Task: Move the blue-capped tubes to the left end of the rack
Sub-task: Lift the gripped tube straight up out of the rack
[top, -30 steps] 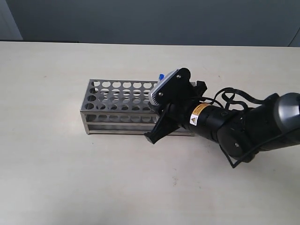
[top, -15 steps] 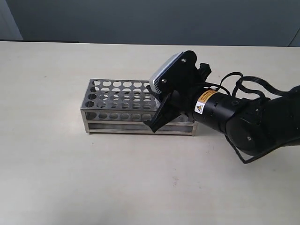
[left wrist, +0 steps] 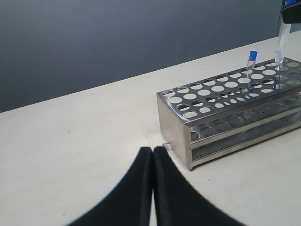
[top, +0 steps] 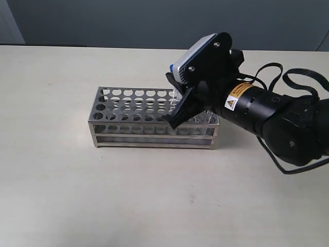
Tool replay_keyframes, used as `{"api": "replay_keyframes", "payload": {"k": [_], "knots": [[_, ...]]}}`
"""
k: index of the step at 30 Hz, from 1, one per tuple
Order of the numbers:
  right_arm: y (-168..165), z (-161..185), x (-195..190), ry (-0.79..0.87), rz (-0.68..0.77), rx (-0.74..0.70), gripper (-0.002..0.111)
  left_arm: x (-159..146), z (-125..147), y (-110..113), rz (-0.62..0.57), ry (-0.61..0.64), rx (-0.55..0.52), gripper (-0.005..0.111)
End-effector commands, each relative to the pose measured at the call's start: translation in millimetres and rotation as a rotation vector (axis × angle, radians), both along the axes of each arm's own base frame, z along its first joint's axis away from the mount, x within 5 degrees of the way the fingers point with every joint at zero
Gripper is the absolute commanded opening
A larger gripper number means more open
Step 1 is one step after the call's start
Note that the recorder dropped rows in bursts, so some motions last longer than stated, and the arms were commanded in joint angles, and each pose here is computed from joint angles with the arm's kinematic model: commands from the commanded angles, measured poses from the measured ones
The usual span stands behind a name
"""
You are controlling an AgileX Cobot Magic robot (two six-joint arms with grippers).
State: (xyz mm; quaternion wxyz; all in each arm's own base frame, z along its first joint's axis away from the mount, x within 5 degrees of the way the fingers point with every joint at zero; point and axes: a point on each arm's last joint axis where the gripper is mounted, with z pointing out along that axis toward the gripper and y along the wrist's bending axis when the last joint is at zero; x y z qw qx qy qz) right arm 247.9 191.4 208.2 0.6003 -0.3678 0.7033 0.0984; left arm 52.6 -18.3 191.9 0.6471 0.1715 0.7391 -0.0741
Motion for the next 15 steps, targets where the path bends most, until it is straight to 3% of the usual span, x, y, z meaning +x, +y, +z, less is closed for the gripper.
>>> {"api": "replay_keyframes", "payload": {"k": [1,15], "knots": [[-1,3,1,-0.011,-0.002,0.003,-0.001,0,0,0,-0.007,-0.004,-0.007,0.000],[-4,21,-5,-0.062,0.013,0.029,-0.001,0,0,0,-0.007,-0.004,-0.007,0.000]]}}
